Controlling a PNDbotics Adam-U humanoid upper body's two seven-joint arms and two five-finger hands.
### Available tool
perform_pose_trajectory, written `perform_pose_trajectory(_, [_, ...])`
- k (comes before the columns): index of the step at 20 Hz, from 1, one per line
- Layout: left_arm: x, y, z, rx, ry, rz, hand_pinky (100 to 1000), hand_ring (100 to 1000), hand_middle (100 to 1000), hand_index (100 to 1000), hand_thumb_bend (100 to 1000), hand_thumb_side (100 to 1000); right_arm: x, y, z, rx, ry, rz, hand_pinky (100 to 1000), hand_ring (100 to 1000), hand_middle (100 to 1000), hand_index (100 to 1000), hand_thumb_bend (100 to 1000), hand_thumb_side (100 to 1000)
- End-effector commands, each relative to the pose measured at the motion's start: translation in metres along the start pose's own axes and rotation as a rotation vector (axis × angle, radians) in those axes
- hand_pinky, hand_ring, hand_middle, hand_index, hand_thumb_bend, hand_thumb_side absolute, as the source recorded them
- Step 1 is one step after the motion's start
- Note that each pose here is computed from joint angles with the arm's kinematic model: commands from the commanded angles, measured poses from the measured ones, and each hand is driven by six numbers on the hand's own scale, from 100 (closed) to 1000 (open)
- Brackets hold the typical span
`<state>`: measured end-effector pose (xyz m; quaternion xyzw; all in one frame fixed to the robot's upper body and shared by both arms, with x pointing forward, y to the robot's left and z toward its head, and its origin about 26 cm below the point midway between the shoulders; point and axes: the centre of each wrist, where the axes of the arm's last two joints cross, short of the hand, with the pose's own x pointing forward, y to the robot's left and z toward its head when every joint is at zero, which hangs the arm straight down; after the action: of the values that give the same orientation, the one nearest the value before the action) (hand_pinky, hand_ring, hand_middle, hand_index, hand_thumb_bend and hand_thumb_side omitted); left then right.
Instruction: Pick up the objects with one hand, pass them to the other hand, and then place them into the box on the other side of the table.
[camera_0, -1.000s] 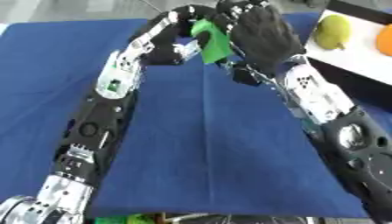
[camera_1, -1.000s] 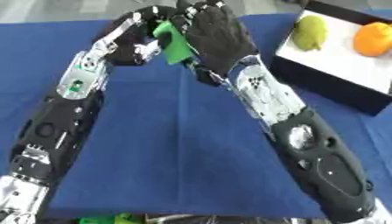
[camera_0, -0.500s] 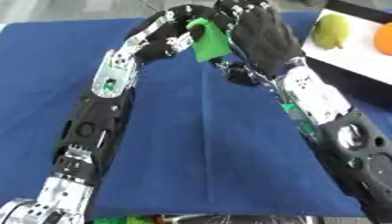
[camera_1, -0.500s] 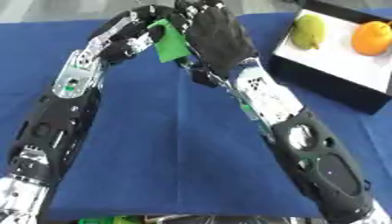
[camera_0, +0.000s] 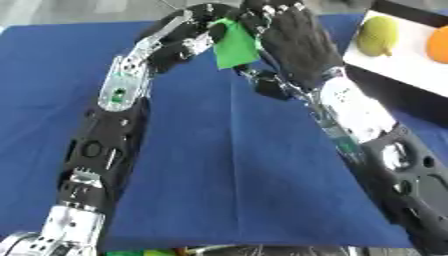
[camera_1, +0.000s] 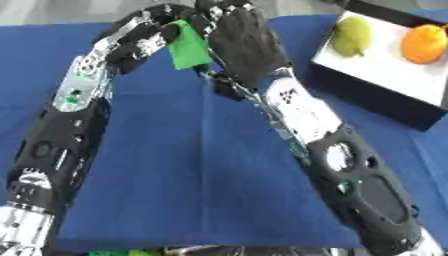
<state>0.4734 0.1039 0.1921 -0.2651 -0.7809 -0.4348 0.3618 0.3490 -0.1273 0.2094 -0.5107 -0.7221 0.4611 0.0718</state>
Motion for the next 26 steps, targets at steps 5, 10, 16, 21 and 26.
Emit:
perform_pose_trajectory(5, [0.019, 0.026, 0.012, -0.042, -0.079, -0.176, 407, 123, 478, 713, 114, 909, -0.009, -0.002, 0.000, -0.004, 0.014, 0.021, 781, 474, 450, 257, 100, 162])
perform_pose_trajectory(10, [0.018, 0.028, 0.014, -0.042, -0.073, -0.202, 407, 130, 534, 739, 123, 925, -0.009, -0.003, 0.000, -0.003, 0.011, 0.023, 782, 473, 450, 257, 100, 167])
perform_pose_trajectory(16, [0.022, 0.036, 0.017, -0.001, -0.060, -0.180, 450, 184, 622, 808, 202, 940, -0.008, -0.005, 0.000, -0.003, 0.005, 0.024, 784, 471, 451, 255, 100, 176])
perform_pose_trajectory(21, [0.029, 0.038, 0.014, 0.015, -0.063, -0.161, 474, 211, 677, 840, 299, 955, -0.007, -0.006, -0.001, -0.004, 0.002, 0.020, 786, 475, 451, 256, 100, 176])
perform_pose_trajectory(26, [0.033, 0.040, 0.015, 0.027, -0.073, -0.147, 489, 228, 694, 851, 344, 961, -0.008, -0.006, -0.001, -0.003, 0.001, 0.022, 788, 470, 453, 255, 100, 181])
